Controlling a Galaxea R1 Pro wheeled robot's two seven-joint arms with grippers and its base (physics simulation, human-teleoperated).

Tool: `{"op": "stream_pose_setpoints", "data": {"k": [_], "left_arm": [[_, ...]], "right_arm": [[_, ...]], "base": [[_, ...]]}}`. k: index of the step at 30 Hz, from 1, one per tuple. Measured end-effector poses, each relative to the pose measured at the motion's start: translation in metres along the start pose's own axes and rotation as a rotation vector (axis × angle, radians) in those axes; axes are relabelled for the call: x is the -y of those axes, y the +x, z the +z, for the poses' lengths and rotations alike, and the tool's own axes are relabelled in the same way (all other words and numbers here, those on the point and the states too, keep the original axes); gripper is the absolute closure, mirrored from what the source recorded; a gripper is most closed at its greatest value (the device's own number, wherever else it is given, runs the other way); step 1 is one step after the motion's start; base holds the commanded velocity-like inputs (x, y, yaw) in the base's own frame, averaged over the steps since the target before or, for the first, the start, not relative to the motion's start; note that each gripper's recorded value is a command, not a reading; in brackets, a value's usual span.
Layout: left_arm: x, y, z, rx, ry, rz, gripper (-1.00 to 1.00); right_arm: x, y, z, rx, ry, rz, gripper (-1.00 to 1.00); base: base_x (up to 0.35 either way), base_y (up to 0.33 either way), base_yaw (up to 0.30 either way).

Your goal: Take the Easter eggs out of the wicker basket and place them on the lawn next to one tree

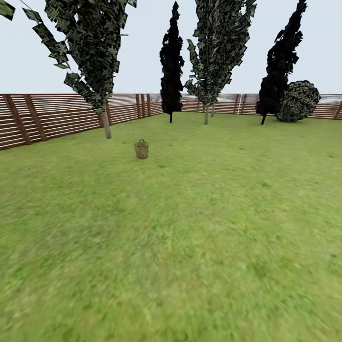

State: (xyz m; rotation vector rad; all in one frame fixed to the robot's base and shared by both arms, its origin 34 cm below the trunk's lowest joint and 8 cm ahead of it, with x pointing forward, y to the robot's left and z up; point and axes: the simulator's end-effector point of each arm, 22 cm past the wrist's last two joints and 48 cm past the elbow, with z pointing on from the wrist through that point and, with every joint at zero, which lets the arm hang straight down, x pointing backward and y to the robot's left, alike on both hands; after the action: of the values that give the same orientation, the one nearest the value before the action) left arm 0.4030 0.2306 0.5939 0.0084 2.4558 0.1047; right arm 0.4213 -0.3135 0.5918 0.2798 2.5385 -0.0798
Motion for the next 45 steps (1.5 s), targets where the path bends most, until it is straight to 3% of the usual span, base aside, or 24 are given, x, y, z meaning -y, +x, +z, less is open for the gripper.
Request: {"op": "stream_pose_setpoints", "data": {"k": [24,45], "left_arm": [[-0.0005,0.0000,0.0000,0.000,-0.001,0.000,-1.00],[0.0015,-0.0002,-0.0001,0.001,0.002,0.001,-1.00]], "right_arm": [[0.0015,-0.0019,0.0002,0.004,0.003,0.002,-1.00],[0.0008,-0.0008,0.0001,0.002,0.002,0.002,-1.00]], "base": [[0.334,-0.111,0.005],[0.336,-0.001,0.175]]}}
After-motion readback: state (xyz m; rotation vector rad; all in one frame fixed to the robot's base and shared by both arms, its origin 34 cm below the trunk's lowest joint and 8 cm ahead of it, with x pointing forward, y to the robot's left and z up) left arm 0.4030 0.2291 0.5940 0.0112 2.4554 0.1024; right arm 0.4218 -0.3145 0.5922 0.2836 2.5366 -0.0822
